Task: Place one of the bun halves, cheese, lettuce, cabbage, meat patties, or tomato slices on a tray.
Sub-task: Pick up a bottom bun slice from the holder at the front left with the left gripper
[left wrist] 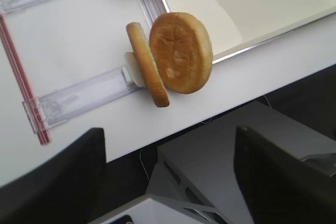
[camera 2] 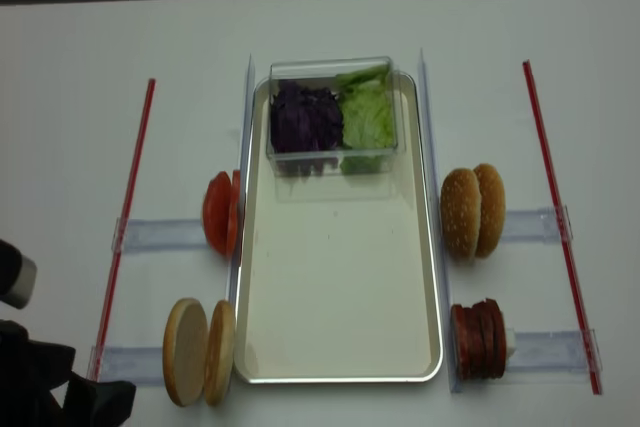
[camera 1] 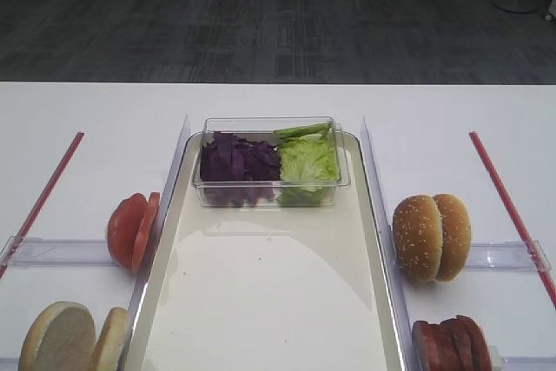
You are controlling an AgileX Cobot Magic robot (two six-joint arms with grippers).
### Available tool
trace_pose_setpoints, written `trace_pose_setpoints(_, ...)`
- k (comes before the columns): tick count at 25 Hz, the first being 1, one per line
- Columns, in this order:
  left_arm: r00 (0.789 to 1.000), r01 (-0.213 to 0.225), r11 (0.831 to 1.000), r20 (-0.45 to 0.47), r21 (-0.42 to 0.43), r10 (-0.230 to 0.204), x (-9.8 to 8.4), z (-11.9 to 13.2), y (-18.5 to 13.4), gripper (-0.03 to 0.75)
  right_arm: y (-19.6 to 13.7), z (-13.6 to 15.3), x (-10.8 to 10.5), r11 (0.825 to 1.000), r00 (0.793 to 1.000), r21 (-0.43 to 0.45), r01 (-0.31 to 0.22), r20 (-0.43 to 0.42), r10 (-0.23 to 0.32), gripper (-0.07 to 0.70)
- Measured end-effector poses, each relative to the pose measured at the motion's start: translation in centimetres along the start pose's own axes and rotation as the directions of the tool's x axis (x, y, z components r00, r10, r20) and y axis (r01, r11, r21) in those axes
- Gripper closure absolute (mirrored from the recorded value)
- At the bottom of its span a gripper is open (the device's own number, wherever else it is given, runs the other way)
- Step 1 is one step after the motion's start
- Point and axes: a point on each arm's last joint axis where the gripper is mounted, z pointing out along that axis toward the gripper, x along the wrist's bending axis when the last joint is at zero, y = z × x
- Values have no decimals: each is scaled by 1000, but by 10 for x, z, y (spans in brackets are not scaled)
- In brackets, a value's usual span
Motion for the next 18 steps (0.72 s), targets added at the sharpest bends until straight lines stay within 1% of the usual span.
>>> trace_pose_setpoints(3, 1000, -3, 1000, 14, 10, 3, -2, 0, 7, 240, 0, 0, 0, 1000, 1000, 0, 0, 0, 0, -60)
trace_pose_setpoints(7, 998, -10, 1000, 67, 14, 9, -6, 4, 18, 245, 0, 0, 0, 1000, 1000, 0, 0, 0, 0, -60)
trace_pose_setpoints(12, 997, -13, 998, 81, 60, 8, -7, 12, 30, 264, 0, 0, 0, 1000, 1000, 0, 0, 0, 0, -60)
trace_pose_setpoints(13, 996, -24, 998, 85, 60, 19, -8, 12, 36, 274, 0, 0, 0, 1000, 1000, 0, 0, 0, 0, -60)
trace_pose_setpoints(14, 996, -24, 998, 85, 60, 19, -8, 12, 36, 274, 0, 0, 0, 1000, 1000, 0, 0, 0, 0, -60)
trace_pose_setpoints(17, 992, -70, 995, 110, 66, 62, -15, 13, 43, 280, 0, 0, 0, 1000, 1000, 0, 0, 0, 0, -60)
trace_pose_setpoints(18, 991, -78, 994, 116, 70, 70, -17, 14, 46, 280, 0, 0, 0, 1000, 1000, 0, 0, 0, 0, -60)
